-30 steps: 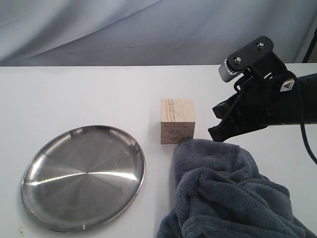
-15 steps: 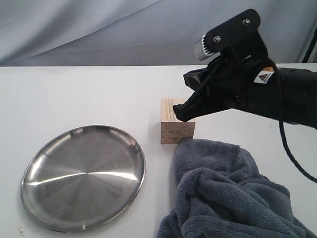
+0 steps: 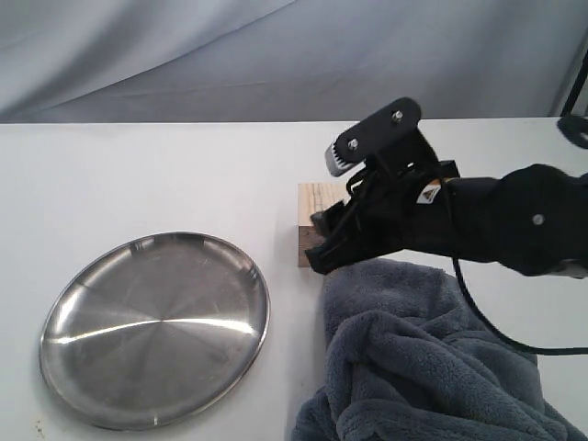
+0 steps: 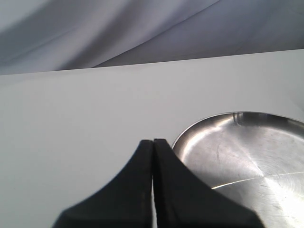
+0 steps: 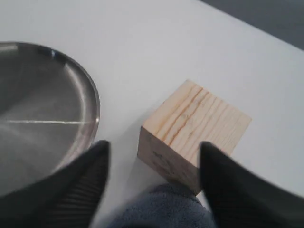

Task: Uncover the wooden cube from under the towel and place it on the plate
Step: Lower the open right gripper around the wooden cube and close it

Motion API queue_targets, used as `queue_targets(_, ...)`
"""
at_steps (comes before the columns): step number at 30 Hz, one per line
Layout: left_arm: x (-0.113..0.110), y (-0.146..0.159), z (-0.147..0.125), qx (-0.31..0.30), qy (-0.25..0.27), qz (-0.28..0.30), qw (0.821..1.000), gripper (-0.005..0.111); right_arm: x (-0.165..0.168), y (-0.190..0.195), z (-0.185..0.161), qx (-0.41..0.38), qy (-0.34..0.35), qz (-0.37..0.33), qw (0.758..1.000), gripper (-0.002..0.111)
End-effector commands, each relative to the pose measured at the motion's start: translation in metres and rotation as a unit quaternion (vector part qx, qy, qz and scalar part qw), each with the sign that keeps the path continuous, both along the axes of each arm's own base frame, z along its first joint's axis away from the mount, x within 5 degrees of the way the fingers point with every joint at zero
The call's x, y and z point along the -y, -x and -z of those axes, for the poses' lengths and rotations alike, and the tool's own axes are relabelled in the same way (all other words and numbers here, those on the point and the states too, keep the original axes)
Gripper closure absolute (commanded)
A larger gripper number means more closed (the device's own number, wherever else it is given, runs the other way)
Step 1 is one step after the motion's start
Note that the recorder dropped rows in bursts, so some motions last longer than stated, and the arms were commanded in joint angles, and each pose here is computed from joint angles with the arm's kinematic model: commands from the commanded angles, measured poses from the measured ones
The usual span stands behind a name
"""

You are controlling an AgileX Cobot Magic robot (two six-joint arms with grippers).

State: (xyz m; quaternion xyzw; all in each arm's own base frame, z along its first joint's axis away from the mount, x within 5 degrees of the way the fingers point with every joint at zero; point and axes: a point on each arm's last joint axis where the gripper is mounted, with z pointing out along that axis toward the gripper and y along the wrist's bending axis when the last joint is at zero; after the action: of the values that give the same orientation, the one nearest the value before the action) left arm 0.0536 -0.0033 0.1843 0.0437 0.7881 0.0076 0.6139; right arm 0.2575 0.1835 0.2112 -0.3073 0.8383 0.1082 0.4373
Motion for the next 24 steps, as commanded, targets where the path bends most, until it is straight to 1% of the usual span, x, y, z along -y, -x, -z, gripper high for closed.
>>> queue_targets(1,0.000,0.000,0.000,0.006,0.002,-0.001,1.000,0.105,-0.005,-0.010,0.023,0.004,0.034,-0.006,0.999,0.003)
queue_targets(5,0.000,0.000,0.000,0.006,0.002,-0.001,1.000,0.105,-0.006,-0.015,0.029,0.021,0.043,-0.004,0.999,0.003)
queue_targets(11,0.000,0.000,0.000,0.006,0.002,-0.001,1.000,0.105,-0.005,-0.019,0.024,0.055,0.034,0.012,0.998,0.003)
queue_targets(13,0.000,0.000,0.000,0.006,0.002,-0.001,1.000,0.105,-0.003,-0.022,0.022,0.038,-0.028,0.077,0.996,0.003)
queue_targets(14,0.000,0.000,0.000,0.006,0.002,-0.001,1.000,0.105,0.000,-0.024,0.020,0.015,-0.090,0.138,0.986,0.003)
queue_targets(16,0.000,0.000,0.000,0.006,0.002,-0.001,1.000,0.105,0.000,-0.027,0.022,-0.004,-0.143,0.179,0.973,0.003)
queue_targets(20,0.000,0.000,0.000,0.006,0.002,-0.001,1.000,0.105,-0.004,-0.032,0.031,-0.011,-0.153,0.191,0.970,0.003)
queue_targets(24,0.000,0.000,0.000,0.006,0.002,-0.001,1.000,0.105,-0.026,-0.054,0.033,-0.043,-0.155,0.176,0.971,0.003)
